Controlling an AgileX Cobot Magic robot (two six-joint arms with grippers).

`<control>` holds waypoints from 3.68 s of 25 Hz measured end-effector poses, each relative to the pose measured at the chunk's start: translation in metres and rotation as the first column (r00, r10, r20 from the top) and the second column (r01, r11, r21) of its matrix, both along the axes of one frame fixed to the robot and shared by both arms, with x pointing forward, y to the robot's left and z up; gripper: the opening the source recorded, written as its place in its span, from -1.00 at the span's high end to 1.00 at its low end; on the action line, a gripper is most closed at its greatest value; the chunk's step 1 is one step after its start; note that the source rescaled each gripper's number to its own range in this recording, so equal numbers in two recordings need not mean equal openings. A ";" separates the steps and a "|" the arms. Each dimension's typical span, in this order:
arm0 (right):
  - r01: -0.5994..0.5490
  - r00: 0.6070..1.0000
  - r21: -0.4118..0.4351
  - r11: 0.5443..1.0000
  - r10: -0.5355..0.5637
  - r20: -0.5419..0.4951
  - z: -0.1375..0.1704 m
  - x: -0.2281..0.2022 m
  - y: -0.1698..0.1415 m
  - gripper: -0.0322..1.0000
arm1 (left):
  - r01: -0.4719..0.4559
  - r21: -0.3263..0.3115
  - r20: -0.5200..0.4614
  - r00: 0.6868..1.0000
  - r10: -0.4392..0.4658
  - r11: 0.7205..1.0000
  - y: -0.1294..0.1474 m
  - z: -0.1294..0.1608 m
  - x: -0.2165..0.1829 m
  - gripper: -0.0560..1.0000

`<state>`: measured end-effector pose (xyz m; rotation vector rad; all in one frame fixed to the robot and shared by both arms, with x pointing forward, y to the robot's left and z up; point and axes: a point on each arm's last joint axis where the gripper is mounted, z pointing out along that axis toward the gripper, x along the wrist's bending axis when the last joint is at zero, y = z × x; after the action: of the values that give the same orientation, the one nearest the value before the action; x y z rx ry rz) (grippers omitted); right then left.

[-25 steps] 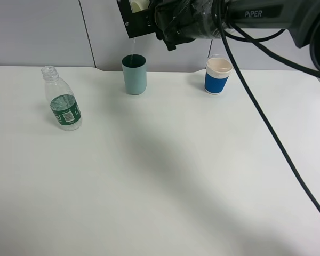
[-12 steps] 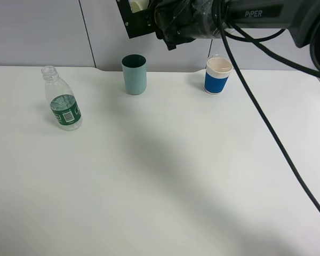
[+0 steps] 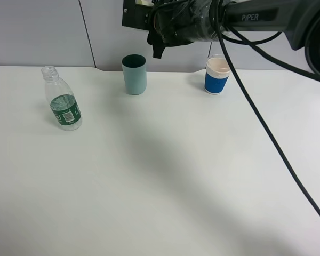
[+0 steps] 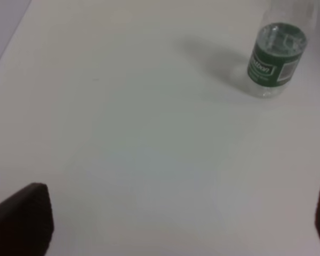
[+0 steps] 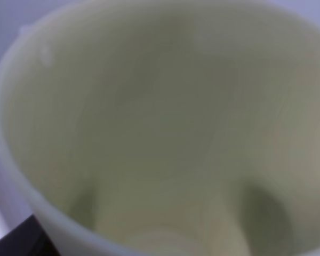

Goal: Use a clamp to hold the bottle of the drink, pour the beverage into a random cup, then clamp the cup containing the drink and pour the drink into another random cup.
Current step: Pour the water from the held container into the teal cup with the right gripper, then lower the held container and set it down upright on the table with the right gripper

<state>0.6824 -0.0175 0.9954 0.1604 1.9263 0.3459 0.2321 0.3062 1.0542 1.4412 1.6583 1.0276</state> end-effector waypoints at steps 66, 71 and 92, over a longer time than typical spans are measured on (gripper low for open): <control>0.065 0.923 0.811 0.582 0.275 -0.271 -0.095 -0.177 -0.057 0.92 | 0.000 0.000 0.000 1.000 0.000 1.000 0.000 0.000 0.000 -1.00; 0.088 0.930 0.816 0.572 0.246 -0.273 -0.117 -0.174 -0.058 0.92 | 0.000 0.000 0.000 1.000 0.000 1.000 0.000 0.000 0.000 -1.00; 0.095 0.920 0.798 0.595 0.254 -0.299 -0.154 -0.177 -0.059 0.86 | 0.000 0.000 0.000 1.000 0.000 1.000 0.000 0.000 0.000 -1.00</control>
<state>0.5056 -0.0769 0.8419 0.7986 2.0206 1.3476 0.2321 0.3062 1.0542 1.4412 1.6583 1.0276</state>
